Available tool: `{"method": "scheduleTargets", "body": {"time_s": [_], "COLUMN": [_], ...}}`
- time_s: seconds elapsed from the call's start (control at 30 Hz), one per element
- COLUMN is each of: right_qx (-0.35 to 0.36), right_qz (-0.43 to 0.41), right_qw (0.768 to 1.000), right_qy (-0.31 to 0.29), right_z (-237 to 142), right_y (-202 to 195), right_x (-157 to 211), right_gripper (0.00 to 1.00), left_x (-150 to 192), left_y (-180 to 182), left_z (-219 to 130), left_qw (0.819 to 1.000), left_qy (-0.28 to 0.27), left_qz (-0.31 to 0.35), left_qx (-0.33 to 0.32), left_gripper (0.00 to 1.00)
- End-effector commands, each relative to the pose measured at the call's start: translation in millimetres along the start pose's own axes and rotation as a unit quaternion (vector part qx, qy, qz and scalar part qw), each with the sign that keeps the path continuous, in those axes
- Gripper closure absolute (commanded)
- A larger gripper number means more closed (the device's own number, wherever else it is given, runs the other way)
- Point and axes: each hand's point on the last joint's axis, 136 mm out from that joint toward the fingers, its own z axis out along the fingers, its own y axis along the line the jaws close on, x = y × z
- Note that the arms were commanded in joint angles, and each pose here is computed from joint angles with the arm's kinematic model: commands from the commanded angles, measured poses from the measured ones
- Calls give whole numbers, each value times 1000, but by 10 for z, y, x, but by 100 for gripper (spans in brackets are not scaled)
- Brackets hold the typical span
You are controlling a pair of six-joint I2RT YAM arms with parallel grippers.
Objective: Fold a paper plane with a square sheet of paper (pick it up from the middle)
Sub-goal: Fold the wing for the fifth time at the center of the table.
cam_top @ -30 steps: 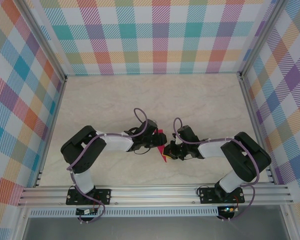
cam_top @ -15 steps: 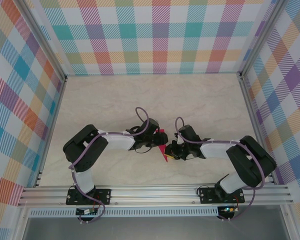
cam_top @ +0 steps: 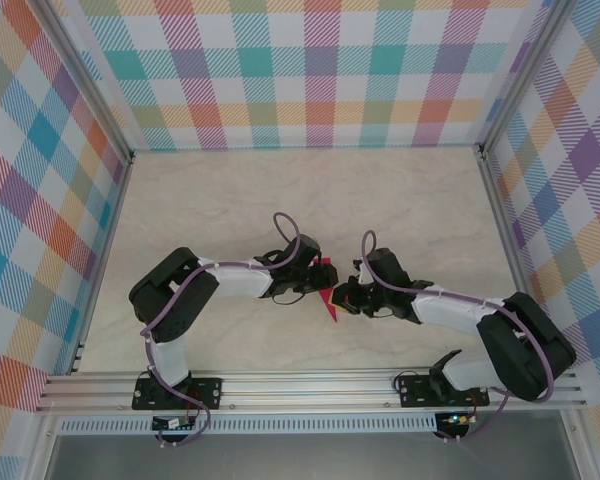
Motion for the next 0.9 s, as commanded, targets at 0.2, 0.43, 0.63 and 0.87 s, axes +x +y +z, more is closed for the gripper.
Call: {"method": "scheduleTargets", "body": {"time_s": [0.2,0.43,0.63,0.87], "right_qx": [36,89,115,112], "right_qz": [40,51,67,60], "right_qw": [998,994,989,988], "right_qy": [28,42,65,93], "right_z": [209,150,135,74], "right_y": [-227,-599,-796,-803], "right_x": [-7,184,335,475], "right_gripper": [100,100,100,100], "left_x": [292,310,322,336], "left_y": [347,386,399,424], "left_z": [135,140,164,179], "left_qw": [997,996,996,995], "left_qy": [58,62,65,69], "left_qz": [-2,-3,-4,-8], "left_qx": [-59,-67,-68,-76], "left_gripper": [52,52,52,52]}}
